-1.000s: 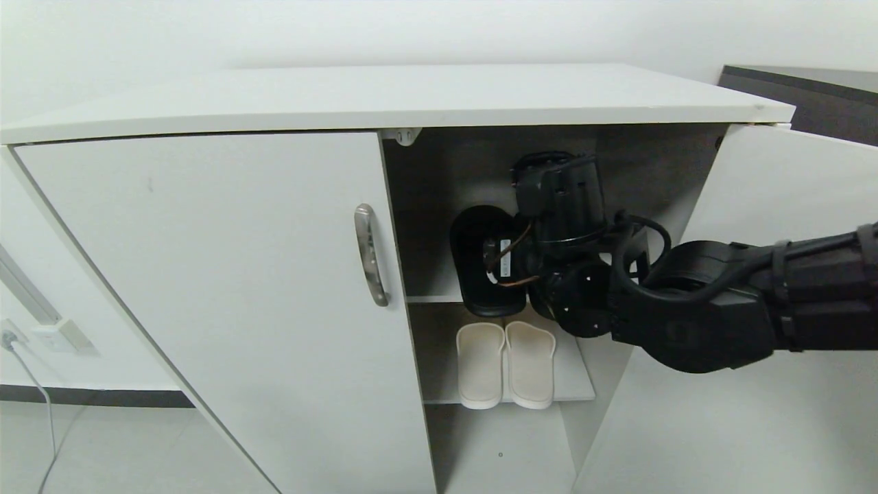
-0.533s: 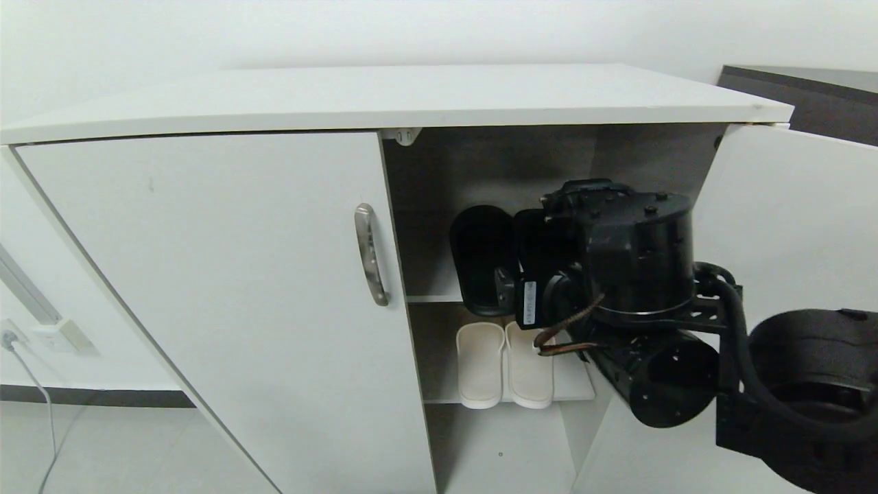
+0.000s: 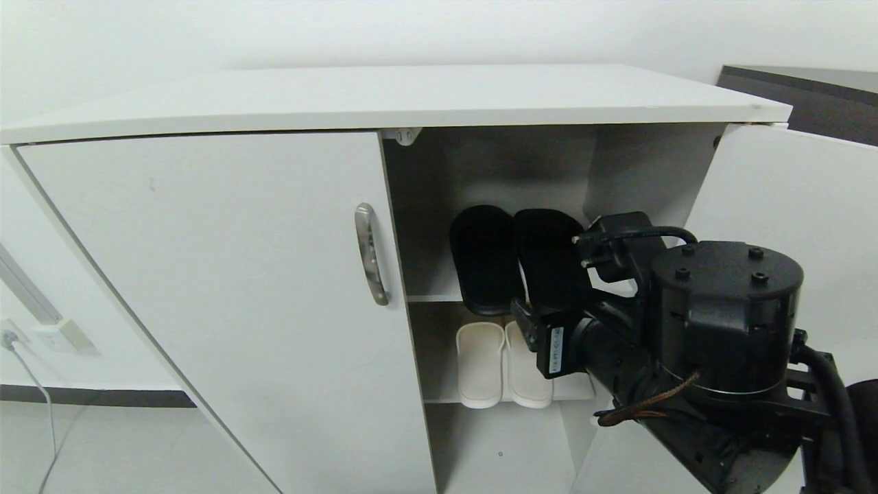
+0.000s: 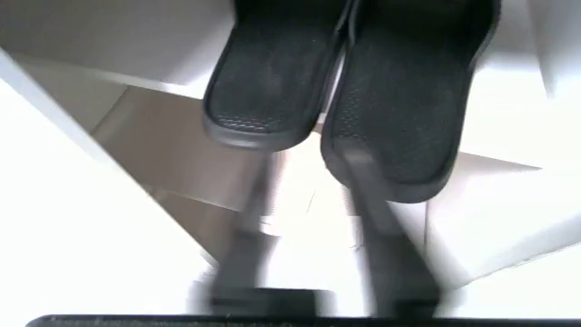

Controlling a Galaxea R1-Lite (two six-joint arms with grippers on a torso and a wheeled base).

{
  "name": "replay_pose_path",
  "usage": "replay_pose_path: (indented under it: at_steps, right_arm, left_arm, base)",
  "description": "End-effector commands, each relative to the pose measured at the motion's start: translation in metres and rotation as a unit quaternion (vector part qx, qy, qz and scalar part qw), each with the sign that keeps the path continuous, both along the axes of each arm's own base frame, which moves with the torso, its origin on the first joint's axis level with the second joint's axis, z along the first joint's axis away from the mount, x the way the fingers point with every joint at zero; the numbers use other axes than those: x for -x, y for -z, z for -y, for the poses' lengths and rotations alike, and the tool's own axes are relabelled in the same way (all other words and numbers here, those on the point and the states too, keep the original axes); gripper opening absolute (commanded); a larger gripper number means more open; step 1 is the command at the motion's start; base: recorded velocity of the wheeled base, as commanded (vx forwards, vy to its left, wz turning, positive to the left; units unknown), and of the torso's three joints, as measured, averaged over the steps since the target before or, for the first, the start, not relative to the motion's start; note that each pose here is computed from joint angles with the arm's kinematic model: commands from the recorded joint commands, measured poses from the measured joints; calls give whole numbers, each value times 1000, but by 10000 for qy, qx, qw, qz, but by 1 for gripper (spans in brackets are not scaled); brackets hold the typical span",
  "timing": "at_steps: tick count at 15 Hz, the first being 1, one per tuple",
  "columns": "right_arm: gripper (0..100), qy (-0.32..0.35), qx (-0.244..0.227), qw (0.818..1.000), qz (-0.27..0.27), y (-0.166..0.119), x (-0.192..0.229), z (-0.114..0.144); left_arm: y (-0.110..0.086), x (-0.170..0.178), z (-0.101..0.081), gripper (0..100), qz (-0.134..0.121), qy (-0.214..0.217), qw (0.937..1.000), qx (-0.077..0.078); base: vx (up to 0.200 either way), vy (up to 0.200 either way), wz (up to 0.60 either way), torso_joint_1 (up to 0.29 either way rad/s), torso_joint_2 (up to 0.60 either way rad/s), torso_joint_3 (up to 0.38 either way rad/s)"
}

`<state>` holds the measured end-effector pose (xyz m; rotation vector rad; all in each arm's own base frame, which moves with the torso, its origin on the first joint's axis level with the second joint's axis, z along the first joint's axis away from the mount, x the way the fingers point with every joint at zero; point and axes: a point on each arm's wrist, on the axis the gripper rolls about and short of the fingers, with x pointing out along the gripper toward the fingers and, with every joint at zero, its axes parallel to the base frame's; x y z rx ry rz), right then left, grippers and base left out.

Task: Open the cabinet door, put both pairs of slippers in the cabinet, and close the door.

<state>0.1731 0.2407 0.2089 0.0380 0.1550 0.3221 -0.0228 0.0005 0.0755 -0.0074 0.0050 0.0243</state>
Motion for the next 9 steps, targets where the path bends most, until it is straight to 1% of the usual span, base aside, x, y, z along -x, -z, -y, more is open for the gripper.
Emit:
replay_pose_path:
  at_steps: [1, 9]
  right_arm:
    - [0, -55, -11, 10000, 6, 0, 3, 0]
    - [0, -85, 41, 10000, -27, 4, 4, -2]
  left_arm:
    - [0, 0, 0, 0, -5, 6, 10000, 1]
    - [0, 0, 0, 0, 3, -1, 10000, 9]
  base:
    - [0, 0, 0, 0, 0, 0]
    - [0, 0, 0, 0, 0, 0]
